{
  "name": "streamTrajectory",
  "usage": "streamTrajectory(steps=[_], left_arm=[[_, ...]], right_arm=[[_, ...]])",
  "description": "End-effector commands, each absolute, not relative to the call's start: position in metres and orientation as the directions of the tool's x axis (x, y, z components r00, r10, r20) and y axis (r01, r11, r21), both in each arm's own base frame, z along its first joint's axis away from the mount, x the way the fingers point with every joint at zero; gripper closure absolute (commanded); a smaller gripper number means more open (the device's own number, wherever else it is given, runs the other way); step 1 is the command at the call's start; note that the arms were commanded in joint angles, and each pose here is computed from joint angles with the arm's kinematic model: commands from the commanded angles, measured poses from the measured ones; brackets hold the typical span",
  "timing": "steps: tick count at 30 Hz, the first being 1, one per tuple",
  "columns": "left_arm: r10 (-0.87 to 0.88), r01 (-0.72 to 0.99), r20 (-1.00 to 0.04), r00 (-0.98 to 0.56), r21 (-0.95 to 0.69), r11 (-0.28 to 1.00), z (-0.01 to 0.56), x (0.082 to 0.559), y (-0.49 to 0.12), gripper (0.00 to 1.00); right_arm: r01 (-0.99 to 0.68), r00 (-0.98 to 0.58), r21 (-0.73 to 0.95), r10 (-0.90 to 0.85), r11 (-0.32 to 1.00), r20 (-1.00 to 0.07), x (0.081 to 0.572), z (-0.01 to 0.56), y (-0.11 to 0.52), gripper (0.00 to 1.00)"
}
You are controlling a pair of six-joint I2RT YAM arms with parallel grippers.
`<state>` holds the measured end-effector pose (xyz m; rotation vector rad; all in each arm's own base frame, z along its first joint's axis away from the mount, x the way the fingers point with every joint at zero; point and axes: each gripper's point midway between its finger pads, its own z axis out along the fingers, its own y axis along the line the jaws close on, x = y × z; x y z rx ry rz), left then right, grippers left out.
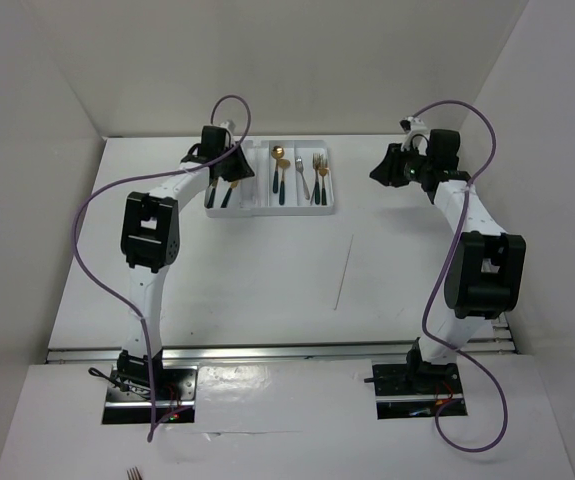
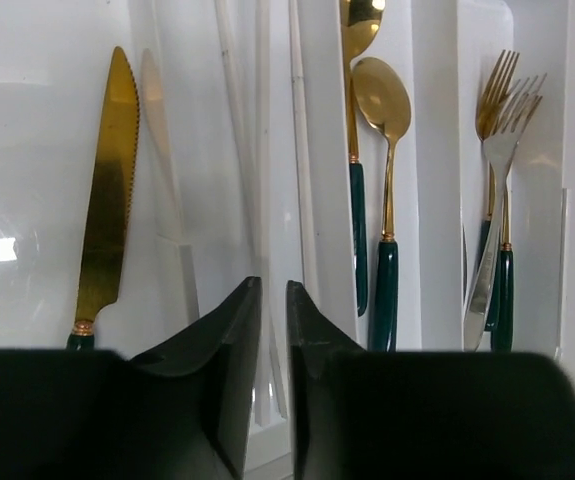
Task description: Sort the eating utensils into containers
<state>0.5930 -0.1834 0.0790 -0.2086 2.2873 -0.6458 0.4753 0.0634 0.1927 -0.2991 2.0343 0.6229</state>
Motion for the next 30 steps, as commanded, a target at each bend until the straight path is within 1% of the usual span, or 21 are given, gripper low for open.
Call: streamTrajectory(steps=[1, 3, 5, 6, 7, 8, 10, 11, 13, 14, 15, 16, 17, 19, 20, 22, 23, 25, 26, 27, 30], left_arm=[[-0.313, 0.114, -0.661, -0.682, -0.519, 0.847, 0.099, 0.599, -0.190, 0.65], [-0.299, 0.130, -0.668, -0.681, -0.513, 0.849, 0.101, 0.594, -0.195, 0.56], [-0.273, 0.154, -0.690, -0.670, -0.489, 0.858, 0.112, 0.586, -0.196, 0.52], [-0.278, 0.169, -0.709, -0.649, -0.490, 0.855, 0.134, 0.582, -0.195, 0.51], [-0.260, 0.175, -0.714, -0.650, -0.474, 0.863, 0.126, 0.579, -0.198, 0.50], [-0.262, 0.203, -0.754, -0.603, -0.462, 0.863, 0.159, 0.574, -0.195, 0.48], [-0.226, 0.246, -0.804, -0.550, -0.414, 0.876, 0.175, 0.560, -0.199, 0.47], [-0.217, 0.270, -0.849, -0.482, -0.380, 0.885, 0.211, 0.551, -0.197, 0.47], [-0.202, 0.260, -0.864, -0.461, -0.350, 0.900, 0.224, 0.535, -0.192, 0.32], [-0.207, 0.247, -0.870, -0.448, -0.343, 0.906, 0.234, 0.529, -0.186, 0.26], [-0.197, 0.245, -0.878, -0.436, -0.327, 0.913, 0.242, 0.522, -0.182, 0.24], [-0.204, 0.244, -0.888, -0.412, -0.324, 0.914, 0.260, 0.509, -0.176, 0.24], [-0.190, 0.242, -0.889, -0.417, -0.310, 0.920, 0.262, 0.498, -0.175, 0.22], [-0.175, 0.201, -0.894, -0.413, -0.277, 0.940, 0.261, 0.482, -0.160, 0.22], [-0.172, 0.207, -0.911, -0.376, -0.263, 0.942, 0.281, 0.468, -0.157, 0.22], [-0.148, 0.181, -0.916, -0.373, -0.228, 0.957, 0.277, 0.450, -0.149, 0.20], [-0.138, 0.201, -0.926, -0.350, -0.218, 0.955, 0.292, 0.435, -0.148, 0.18], [-0.136, 0.191, -0.929, -0.345, -0.211, 0.959, 0.296, 0.419, -0.144, 0.17], [-0.130, 0.187, -0.923, -0.362, -0.209, 0.960, 0.288, 0.409, -0.140, 0.17], [-0.133, 0.200, -0.937, -0.322, -0.204, 0.958, 0.304, 0.397, -0.136, 0.17], [-0.130, 0.186, -0.947, -0.293, -0.190, 0.964, 0.306, 0.380, -0.128, 0.12]], right_arm=[[-0.466, -0.541, 0.322, 0.022, 0.824, -0.840, 0.466, 0.190, 0.065, 0.65], [-0.471, -0.563, 0.339, 0.017, 0.815, -0.826, 0.456, 0.188, 0.068, 0.65], [-0.471, -0.588, 0.355, 0.013, 0.808, -0.808, 0.441, 0.183, 0.074, 0.65], [-0.487, -0.606, 0.366, -0.004, 0.793, -0.796, 0.428, 0.185, 0.088, 0.65], [-0.474, -0.634, 0.386, -0.003, 0.792, -0.773, 0.421, 0.177, 0.089, 0.65], [-0.505, -0.640, 0.390, -0.031, 0.770, -0.768, 0.408, 0.182, 0.107, 0.68], [-0.467, -0.705, 0.379, -0.078, 0.799, -0.705, 0.384, 0.162, 0.119, 0.71], [-0.466, -0.721, 0.368, -0.105, 0.804, -0.685, 0.371, 0.160, 0.134, 0.73], [-0.440, -0.785, 0.407, -0.123, 0.801, -0.607, 0.341, 0.143, 0.146, 0.74], [-0.448, -0.785, 0.415, -0.127, 0.792, -0.606, 0.328, 0.147, 0.153, 0.73], [-0.438, -0.802, 0.432, -0.126, 0.789, -0.583, 0.317, 0.144, 0.157, 0.70], [-0.413, -0.830, 0.429, -0.139, 0.803, -0.540, 0.301, 0.130, 0.156, 0.70], [-0.440, -0.821, 0.431, -0.159, 0.787, -0.548, 0.288, 0.134, 0.166, 0.70], [-0.416, -0.844, 0.431, -0.164, 0.801, -0.510, 0.271, 0.124, 0.169, 0.77], [-0.441, -0.832, 0.413, -0.190, 0.797, -0.522, 0.267, 0.126, 0.175, 0.75], [-0.433, -0.850, 0.427, -0.202, 0.794, -0.486, 0.257, 0.122, 0.181, 0.74], [-0.434, -0.851, 0.432, -0.202, 0.791, -0.484, 0.257, 0.125, 0.184, 0.68], [-0.401, -0.875, 0.445, -0.192, 0.801, -0.444, 0.254, 0.122, 0.184, 0.62], [-0.372, -0.892, 0.447, -0.179, 0.814, -0.416, 0.250, 0.122, 0.182, 0.60], [-0.352, -0.904, 0.452, -0.174, 0.819, -0.390, 0.249, 0.120, 0.181, 0.59], [-0.279, -0.942, 0.454, -0.148, 0.846, -0.301, 0.241, 0.110, 0.175, 0.59]])
